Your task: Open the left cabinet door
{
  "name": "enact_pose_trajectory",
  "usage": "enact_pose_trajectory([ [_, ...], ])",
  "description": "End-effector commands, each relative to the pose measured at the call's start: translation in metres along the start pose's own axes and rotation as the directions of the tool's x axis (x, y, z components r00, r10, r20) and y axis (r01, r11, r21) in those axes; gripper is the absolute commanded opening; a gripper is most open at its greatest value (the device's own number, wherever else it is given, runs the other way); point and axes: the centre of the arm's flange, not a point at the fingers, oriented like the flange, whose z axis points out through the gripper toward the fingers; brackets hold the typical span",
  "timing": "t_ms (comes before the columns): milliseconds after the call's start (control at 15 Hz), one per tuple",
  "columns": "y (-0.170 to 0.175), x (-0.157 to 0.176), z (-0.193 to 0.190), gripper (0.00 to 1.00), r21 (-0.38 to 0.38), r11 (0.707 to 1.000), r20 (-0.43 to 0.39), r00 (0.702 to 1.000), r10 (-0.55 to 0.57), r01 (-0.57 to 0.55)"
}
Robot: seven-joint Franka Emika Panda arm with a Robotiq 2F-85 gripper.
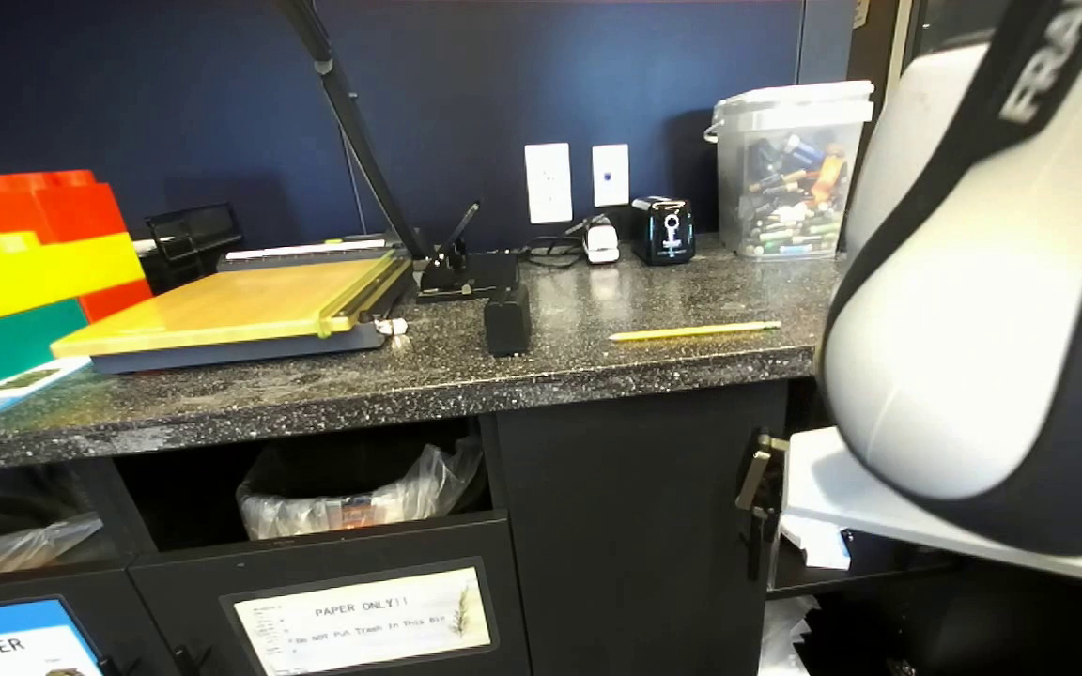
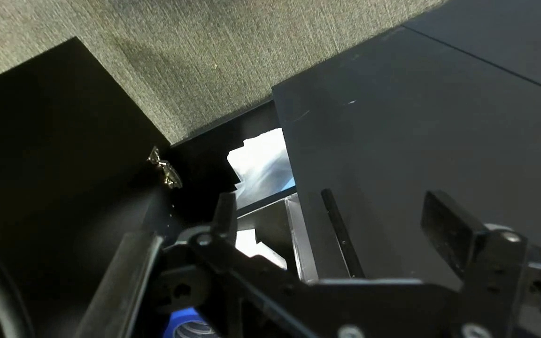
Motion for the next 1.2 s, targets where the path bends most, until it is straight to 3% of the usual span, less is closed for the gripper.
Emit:
enact_pose_trajectory([
  [0, -0.029, 0.007, 0.057, 1.00, -0.017, 1.000, -0.104, 0.995, -0.004, 0.003],
  [333, -0.048, 0.017, 0.101, 1.00, -0.043, 0.999, -0.215, 0.977, -0.003, -0.007],
  [933, -0.051, 0.051, 0.134, 1.00, -0.078, 0.996, -0.333, 0.943, 0.018, -0.046],
  [1000, -0.052, 0.052, 0.136, 0.75, -0.080, 0.996, -0.343, 0.939, 0.015, -0.045],
  [1067, -0.055, 0.056, 0.137, 0.74, -0.076, 0.996, -0.353, 0.935, 0.016, -0.045],
  [1133, -0.058, 0.058, 0.138, 0.65, -0.076, 0.996, -0.360, 0.933, 0.018, -0.048],
])
